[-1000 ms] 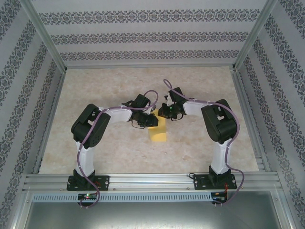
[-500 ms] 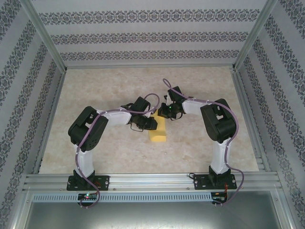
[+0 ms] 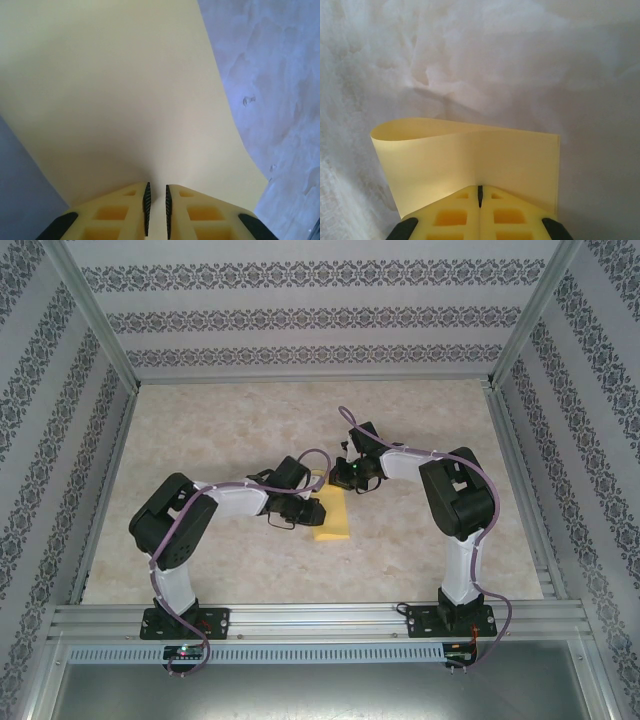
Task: Fold a paper plane with a square sheet of paper (fold left side to right side)
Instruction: First fold the square sheet of paper in half at the center of the table, then hold the square sheet of paper at the center of the table.
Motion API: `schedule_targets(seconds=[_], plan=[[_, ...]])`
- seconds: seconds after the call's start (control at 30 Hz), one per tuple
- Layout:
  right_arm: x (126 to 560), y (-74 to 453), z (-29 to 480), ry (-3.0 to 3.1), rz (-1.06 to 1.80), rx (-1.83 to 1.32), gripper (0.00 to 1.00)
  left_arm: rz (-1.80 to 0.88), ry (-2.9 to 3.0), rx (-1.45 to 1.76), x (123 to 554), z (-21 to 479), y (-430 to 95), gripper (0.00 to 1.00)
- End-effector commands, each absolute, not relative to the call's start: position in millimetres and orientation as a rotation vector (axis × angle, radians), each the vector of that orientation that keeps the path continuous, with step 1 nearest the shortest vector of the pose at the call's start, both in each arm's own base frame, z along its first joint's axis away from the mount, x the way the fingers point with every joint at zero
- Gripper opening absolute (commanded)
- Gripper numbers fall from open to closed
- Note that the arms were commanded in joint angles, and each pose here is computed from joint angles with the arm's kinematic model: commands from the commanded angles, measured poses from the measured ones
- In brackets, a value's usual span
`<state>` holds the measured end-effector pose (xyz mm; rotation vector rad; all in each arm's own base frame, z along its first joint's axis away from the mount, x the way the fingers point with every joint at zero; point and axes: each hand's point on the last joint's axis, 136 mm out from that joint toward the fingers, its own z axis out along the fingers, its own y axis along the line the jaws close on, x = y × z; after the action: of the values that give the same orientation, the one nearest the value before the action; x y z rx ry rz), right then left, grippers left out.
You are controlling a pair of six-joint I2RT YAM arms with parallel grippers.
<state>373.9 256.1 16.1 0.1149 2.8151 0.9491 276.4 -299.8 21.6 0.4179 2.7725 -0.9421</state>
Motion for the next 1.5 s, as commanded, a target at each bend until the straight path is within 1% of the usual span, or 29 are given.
schedule_targets(seconds=[0.0, 0.5, 0.63, 0.8, 0.9, 1.13, 1.3, 1.47], plan=[[359, 235, -18, 2.935, 0.784, 0.196, 0.0, -0.943, 2.887, 0.412, 239, 11, -293, 0.2], [357, 234, -19, 2.946, 0.775, 0.188, 0.0, -0.993, 2.883, 0.387, 205, 23, -292, 0.2], [358, 236, -17, 2.938, 0.788, 0.174, 0.0, -1.025, 2.841, 0.383, 204, 39, -291, 0.2], [359, 238, -14, 2.931, 0.791, 0.159, 0.0, -1.1, 2.696, 0.358, 235, 90, -296, 0.2], [358, 238, -13, 2.93, 0.795, 0.153, 0.0, -1.114, 2.661, 0.317, 261, 101, -294, 0.21], [359, 240, -10, 2.921, 0.803, 0.136, 0.0, -1.081, 2.686, 0.296, 308, 76, -303, 0.2], [360, 242, -9, 2.916, 0.808, 0.128, 0.0, -1.072, 2.719, 0.29, 321, 52, -312, 0.19], [363, 244, -3, 2.898, 0.82, 0.115, 0.0, -1.058, 2.755, 0.251, 321, 35, -311, 0.19]])
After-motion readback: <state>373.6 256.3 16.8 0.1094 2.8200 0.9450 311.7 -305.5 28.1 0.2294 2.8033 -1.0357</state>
